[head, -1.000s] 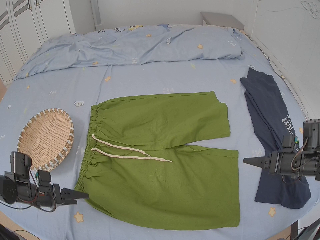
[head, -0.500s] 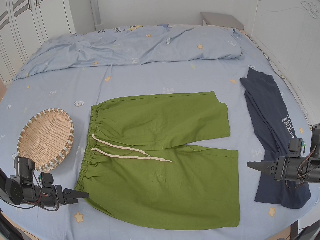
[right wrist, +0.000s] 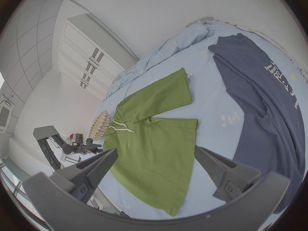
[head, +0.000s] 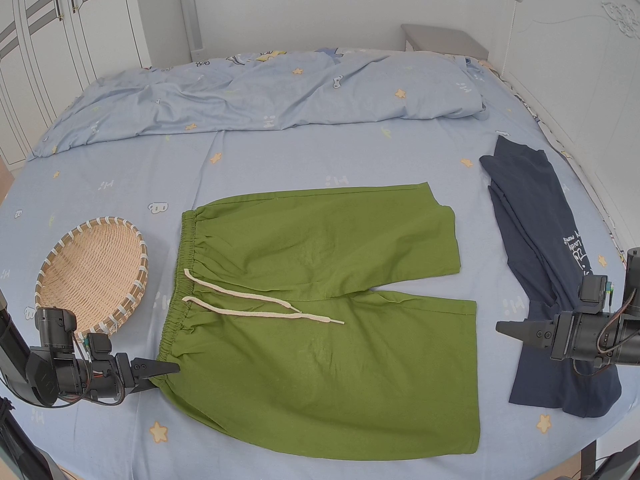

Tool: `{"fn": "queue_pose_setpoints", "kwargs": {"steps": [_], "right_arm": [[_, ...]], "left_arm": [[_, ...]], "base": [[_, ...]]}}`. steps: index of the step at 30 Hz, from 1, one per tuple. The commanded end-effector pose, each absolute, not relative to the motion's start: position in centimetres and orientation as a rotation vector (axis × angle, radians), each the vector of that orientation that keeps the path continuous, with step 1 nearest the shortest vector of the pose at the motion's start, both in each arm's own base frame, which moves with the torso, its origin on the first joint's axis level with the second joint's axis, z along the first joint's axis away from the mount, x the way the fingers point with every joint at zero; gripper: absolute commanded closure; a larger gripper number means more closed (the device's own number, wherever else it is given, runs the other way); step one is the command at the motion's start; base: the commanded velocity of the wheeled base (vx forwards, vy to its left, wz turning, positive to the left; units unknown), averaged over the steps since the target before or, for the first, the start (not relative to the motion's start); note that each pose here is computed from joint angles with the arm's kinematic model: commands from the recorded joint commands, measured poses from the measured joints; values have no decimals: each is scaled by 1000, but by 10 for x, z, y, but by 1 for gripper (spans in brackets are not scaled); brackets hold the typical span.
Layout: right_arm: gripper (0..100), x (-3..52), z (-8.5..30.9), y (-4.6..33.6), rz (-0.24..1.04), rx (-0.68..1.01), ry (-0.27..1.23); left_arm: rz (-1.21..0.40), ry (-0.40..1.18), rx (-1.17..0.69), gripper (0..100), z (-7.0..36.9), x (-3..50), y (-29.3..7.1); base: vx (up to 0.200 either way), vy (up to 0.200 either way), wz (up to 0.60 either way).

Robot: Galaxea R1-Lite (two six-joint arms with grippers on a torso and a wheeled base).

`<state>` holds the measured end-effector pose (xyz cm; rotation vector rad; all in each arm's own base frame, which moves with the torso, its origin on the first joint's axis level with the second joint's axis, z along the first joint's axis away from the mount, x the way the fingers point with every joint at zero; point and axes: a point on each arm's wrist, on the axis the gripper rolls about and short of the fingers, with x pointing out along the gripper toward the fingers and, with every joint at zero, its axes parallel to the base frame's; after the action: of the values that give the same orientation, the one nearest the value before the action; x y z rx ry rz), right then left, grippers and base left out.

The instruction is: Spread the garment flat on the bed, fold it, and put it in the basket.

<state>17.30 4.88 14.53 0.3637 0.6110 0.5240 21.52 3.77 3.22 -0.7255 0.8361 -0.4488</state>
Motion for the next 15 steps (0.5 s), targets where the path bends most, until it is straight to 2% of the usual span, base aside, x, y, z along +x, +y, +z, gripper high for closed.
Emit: {"fn": "queue_pose_setpoints", "kwargs": {"steps": [1, 6, 7, 15], "right_arm": [[0, 173, 145, 49, 525, 363, 614], [0, 173, 145, 49, 526, 362, 613], [0, 173, 145, 49, 526, 362, 613], [0, 173, 143, 49, 524, 362, 619]], "left_arm": [[-435, 859, -747, 0, 24, 215, 38], [-447, 843, -739, 0, 25, 214, 37], [-447, 843, -739, 100, 25, 214, 37], [-456, 817, -735, 100, 25, 214, 38]], "base": [[0, 0, 0], [0, 0, 0], [0, 0, 0], [0, 0, 0]]}}
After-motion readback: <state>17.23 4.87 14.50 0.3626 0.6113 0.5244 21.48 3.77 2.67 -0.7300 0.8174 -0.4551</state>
